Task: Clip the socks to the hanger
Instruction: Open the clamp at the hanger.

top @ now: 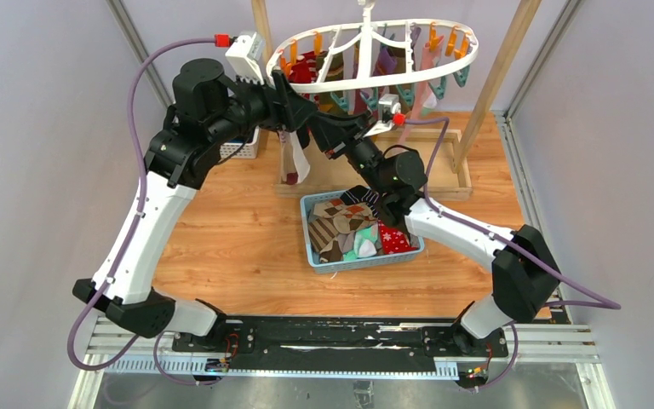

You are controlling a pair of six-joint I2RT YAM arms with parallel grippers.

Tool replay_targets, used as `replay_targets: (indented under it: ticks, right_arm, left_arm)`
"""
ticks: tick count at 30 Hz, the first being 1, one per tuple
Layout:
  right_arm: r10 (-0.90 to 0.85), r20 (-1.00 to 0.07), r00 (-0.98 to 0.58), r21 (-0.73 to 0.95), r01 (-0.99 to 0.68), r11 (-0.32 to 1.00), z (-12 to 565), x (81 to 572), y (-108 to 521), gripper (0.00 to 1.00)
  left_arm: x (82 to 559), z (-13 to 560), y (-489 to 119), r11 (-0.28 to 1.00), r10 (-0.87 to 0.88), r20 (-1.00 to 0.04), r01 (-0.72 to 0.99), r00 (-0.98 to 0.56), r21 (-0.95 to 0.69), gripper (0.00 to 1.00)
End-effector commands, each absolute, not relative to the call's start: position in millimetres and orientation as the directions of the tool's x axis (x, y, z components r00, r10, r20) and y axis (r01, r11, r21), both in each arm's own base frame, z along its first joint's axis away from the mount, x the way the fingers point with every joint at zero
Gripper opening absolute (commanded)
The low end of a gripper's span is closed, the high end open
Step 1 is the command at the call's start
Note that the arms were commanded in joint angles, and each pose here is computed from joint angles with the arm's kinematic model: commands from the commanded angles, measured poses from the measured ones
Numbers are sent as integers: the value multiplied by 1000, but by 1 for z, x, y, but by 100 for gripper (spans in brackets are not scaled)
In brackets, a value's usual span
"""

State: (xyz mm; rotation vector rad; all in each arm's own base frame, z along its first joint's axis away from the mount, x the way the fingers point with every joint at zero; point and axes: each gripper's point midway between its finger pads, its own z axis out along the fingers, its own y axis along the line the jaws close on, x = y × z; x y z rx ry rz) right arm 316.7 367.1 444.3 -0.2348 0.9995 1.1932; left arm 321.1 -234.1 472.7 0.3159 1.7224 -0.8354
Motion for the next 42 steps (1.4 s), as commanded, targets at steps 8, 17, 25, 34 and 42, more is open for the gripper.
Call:
replay_targets:
  ticks: [8,17,25,34,42]
  right_arm:
    - [588,-808,19,241,-901,361,438,289,397,0]
    - [577,-817,21,237,-899,368,434,289,400,0]
    - [567,-823,21,231,-900,369,434,289,402,4]
    - [559,-829,33,227,-892,390,432,290,398,9]
    - [465,-885,33,210,-863,460,421,281,374,71]
  left_arm:
    - [332,482,-242,700,-265,-906,581,-329,-416,57]
    - [342,476,-235,741,-275,-907,530,-320,-412,51]
    - [345,470,-229,768,-262,-911,503,-318,-396,31]
    - [343,469,-229,765,-264,-909,503,-323,-402,18]
    - [341,473,-223,781,-252,-919,497,-303,-379,0]
